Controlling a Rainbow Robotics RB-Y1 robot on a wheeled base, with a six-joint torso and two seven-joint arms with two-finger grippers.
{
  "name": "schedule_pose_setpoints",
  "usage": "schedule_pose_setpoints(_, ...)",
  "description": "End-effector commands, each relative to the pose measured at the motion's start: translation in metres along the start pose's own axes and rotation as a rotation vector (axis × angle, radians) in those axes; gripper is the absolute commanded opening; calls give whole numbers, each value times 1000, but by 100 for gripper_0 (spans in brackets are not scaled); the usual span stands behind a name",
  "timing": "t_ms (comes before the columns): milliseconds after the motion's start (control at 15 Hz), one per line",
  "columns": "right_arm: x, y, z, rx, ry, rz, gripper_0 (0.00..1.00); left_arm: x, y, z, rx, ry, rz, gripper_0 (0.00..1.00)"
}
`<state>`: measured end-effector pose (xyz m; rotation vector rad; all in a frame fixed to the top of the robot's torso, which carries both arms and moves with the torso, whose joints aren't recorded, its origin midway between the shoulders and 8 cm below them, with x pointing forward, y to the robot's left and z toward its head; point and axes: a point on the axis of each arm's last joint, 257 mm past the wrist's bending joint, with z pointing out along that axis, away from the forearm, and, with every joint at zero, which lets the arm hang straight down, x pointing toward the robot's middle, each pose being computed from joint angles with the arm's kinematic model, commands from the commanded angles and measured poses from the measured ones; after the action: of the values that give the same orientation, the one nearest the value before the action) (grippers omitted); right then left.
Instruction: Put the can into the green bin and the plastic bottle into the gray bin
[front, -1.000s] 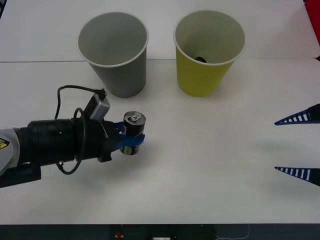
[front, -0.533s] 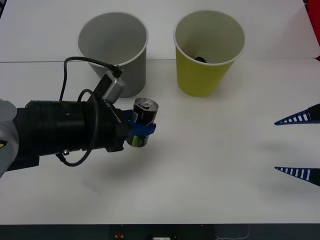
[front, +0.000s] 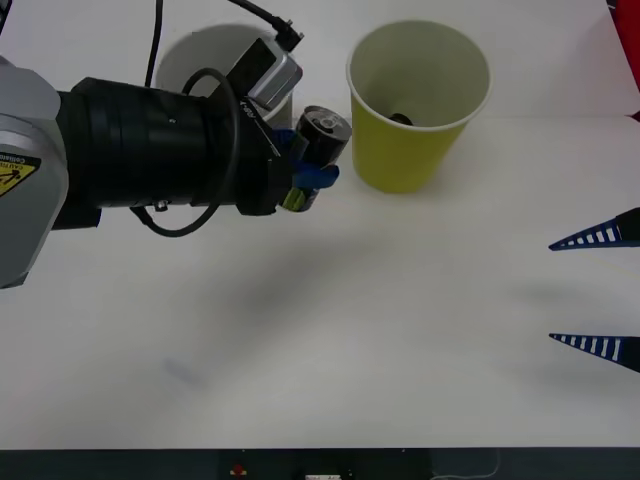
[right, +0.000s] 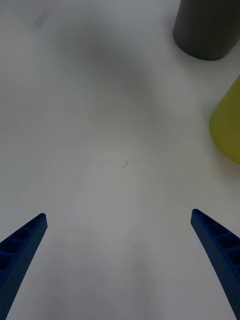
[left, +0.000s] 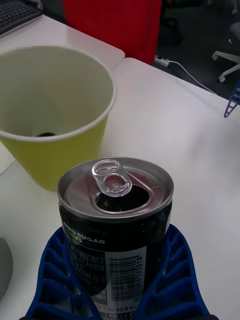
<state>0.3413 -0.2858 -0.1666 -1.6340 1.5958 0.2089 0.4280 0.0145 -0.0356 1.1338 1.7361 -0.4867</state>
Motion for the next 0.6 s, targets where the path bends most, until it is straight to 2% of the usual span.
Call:
schedule_pose_setpoints(67,0,0,0,0,0,0,100,-31,16,13,-6,-11,17,0)
schedule_pose_setpoints(267,0,0,0,0,0,0,100,-59,33,22,-28,1,57,0)
schedule_pose_setpoints(467,0,0,0,0,0,0,100,-75,42,42,-30,21,51,0)
schedule_pose_setpoints(600,0,0,0,0,0,0,100,-86,48,60,-52,36,63,0)
